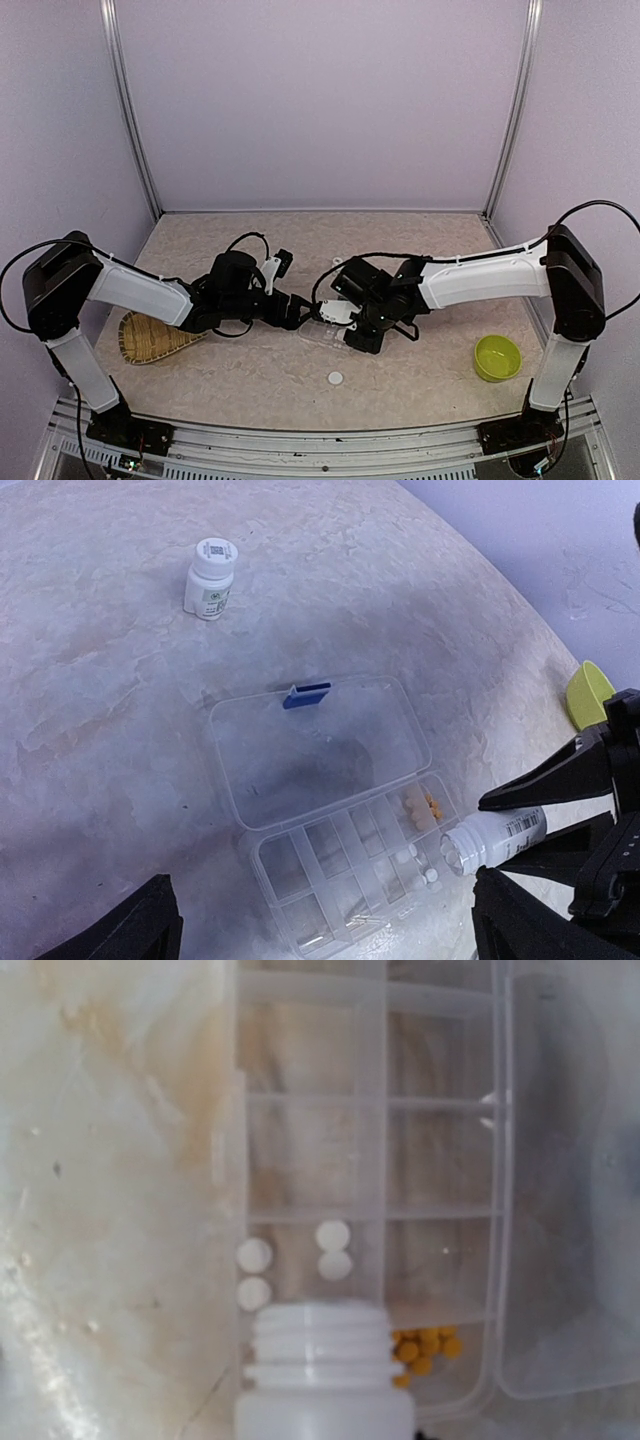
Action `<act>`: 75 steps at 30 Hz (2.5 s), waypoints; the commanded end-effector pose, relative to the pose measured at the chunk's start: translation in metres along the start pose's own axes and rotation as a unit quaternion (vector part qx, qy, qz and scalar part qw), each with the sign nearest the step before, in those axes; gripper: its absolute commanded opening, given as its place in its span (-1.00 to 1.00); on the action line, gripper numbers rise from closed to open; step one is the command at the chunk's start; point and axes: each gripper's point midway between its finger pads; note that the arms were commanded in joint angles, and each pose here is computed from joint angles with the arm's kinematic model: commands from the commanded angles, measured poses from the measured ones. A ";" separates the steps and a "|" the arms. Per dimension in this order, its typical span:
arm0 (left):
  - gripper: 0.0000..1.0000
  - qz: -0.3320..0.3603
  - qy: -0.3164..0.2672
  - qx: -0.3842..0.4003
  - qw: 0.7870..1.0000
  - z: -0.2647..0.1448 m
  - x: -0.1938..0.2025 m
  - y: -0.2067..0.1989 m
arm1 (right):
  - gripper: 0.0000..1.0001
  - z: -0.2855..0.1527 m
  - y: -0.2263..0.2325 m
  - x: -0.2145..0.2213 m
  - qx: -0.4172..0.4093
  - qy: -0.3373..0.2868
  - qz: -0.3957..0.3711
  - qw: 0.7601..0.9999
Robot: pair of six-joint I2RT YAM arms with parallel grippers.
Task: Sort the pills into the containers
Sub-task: Pour the pill into the compartment of the pill container, then pick up the lid of the pill bottle from the center of the board.
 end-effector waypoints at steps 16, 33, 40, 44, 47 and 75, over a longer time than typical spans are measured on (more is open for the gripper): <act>0.97 0.000 -0.005 0.007 1.000 0.004 -0.005 -0.001 | -0.59 0.008 0.012 0.003 -0.022 0.008 -0.013 1.000; 0.97 0.000 -0.004 0.009 1.000 0.005 -0.004 -0.001 | -0.59 -0.018 -0.002 -0.019 0.006 -0.043 -0.003 0.999; 0.97 0.000 -0.005 0.008 1.000 0.004 -0.004 -0.001 | -0.60 -0.039 -0.011 -0.027 0.032 -0.106 0.023 0.994; 0.97 -0.002 -0.006 0.009 1.000 0.004 -0.005 -0.002 | -0.61 -0.049 -0.013 -0.032 0.041 -0.156 0.047 0.986; 0.97 -0.002 -0.007 0.010 1.000 0.004 -0.005 -0.002 | -0.63 -0.061 -0.016 -0.039 0.048 -0.207 0.065 0.975; 0.97 -0.002 -0.010 0.011 1.000 0.001 -0.007 -0.003 | -0.65 -0.298 -0.047 -0.021 0.178 -0.645 0.100 0.737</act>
Point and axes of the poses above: each gripper's point midway between its finger pads, its own z axis out along the fingers, its own y axis along the line the jaws close on, x = y × z
